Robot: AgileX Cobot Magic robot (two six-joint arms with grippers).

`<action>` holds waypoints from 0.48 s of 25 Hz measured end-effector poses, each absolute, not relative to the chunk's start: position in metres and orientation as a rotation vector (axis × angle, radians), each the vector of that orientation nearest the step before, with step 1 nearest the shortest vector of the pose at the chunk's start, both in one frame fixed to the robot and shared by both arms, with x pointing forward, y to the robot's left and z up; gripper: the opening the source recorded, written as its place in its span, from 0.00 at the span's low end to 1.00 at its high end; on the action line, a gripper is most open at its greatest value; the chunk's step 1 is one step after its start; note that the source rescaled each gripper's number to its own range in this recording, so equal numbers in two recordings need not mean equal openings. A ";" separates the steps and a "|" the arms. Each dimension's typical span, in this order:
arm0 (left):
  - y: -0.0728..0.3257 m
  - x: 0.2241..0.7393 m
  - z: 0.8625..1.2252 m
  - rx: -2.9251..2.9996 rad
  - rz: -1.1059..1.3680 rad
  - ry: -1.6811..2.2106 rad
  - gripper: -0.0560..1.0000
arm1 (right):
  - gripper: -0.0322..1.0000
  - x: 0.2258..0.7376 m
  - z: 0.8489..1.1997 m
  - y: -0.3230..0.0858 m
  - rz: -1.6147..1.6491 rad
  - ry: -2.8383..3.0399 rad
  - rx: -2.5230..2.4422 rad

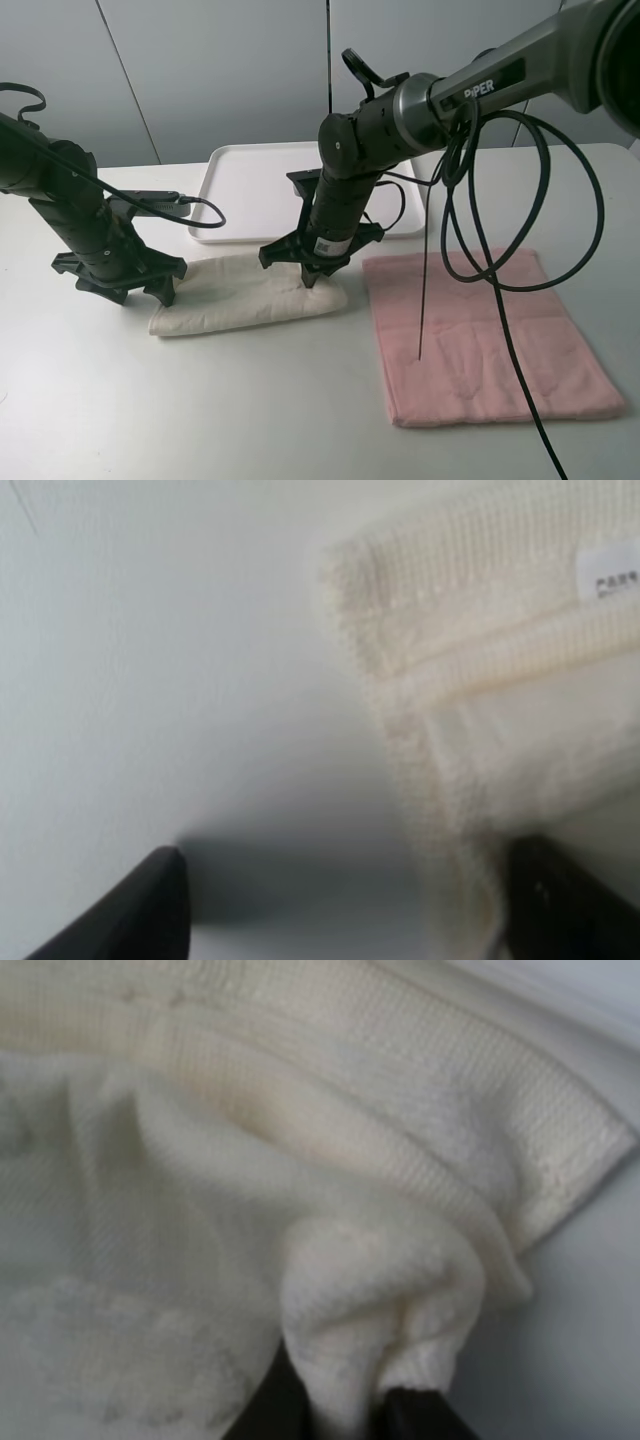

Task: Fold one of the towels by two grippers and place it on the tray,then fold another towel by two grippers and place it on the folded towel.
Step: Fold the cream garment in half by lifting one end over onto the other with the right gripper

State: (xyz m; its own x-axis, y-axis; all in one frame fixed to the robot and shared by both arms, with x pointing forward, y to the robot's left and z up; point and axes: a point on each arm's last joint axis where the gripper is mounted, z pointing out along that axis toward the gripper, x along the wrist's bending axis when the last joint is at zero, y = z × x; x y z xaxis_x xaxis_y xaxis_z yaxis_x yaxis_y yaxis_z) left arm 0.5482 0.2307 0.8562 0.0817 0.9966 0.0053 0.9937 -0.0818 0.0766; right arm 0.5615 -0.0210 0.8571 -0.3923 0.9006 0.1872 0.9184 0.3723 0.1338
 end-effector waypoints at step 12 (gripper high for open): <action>0.231 0.548 0.856 2.270 0.085 2.095 0.84 | 0.11 0.551 0.912 -0.013 -0.502 -2.412 -1.600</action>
State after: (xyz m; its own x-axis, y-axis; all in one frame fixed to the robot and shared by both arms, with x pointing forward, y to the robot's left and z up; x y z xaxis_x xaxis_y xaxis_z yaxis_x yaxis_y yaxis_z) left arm 0.5480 0.2308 0.8561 0.0799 0.9968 0.0055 0.9940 -0.0801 0.0747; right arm 0.5506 -0.0126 0.9124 -0.3921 0.8506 0.3505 0.9198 0.3550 0.1673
